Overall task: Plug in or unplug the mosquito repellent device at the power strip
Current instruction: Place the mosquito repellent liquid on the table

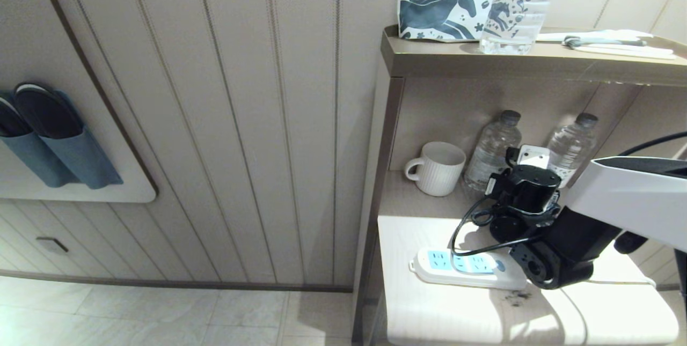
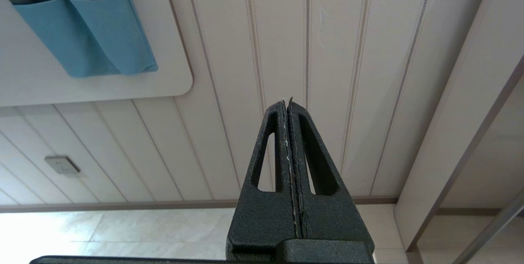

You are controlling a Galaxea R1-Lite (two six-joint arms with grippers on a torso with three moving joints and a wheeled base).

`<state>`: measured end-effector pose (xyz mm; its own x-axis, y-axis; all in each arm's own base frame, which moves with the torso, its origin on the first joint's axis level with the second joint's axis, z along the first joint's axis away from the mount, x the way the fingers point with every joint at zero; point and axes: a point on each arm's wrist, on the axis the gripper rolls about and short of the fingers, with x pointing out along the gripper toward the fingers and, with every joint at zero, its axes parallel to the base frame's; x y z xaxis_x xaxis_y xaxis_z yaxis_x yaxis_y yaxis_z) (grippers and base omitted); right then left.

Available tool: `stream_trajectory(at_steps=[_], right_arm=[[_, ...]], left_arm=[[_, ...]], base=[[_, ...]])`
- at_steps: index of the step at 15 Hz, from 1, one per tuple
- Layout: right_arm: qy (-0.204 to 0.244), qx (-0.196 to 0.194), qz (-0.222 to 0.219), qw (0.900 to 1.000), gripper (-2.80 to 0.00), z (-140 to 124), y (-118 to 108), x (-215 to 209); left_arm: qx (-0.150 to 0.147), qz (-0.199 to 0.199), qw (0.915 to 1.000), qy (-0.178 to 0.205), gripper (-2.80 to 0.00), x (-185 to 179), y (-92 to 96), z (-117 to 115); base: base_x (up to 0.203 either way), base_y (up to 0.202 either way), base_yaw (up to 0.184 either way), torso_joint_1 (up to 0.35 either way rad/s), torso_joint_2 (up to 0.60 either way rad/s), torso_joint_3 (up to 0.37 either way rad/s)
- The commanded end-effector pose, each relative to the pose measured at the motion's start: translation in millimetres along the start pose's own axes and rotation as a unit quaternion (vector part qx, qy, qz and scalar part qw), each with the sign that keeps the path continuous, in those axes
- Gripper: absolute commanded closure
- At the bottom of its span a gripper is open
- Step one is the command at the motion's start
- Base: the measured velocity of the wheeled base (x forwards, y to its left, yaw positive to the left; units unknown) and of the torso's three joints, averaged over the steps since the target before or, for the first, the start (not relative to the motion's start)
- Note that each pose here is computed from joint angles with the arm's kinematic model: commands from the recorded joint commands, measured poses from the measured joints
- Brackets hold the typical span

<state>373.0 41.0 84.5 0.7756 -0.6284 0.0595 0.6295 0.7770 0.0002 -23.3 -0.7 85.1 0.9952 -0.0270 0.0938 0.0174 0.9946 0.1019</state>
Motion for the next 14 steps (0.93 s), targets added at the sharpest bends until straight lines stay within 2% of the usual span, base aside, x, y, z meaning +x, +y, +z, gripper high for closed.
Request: stream_trajectory(at_steps=[1, 14], right_arm=[[-0.016, 0.018, -0.003, 1.0, 0.0, 4.9, -0.2, -0.4], [-0.01, 0.012, -0.001, 1.0, 0.0, 0.9, -0.5, -2.4]], left_arm=[[0.0, 0.0, 1.0, -0.001, 0.0, 0.0, 0.0, 0.1], [0.0, 0.0, 1.0, -0.001, 0.0, 0.0, 0.0, 0.1]], base=[[0.0, 0.0, 0.0, 0.0, 0.0, 0.0], [0.0, 0.0, 0.0, 0.0, 0.0, 0.0]])
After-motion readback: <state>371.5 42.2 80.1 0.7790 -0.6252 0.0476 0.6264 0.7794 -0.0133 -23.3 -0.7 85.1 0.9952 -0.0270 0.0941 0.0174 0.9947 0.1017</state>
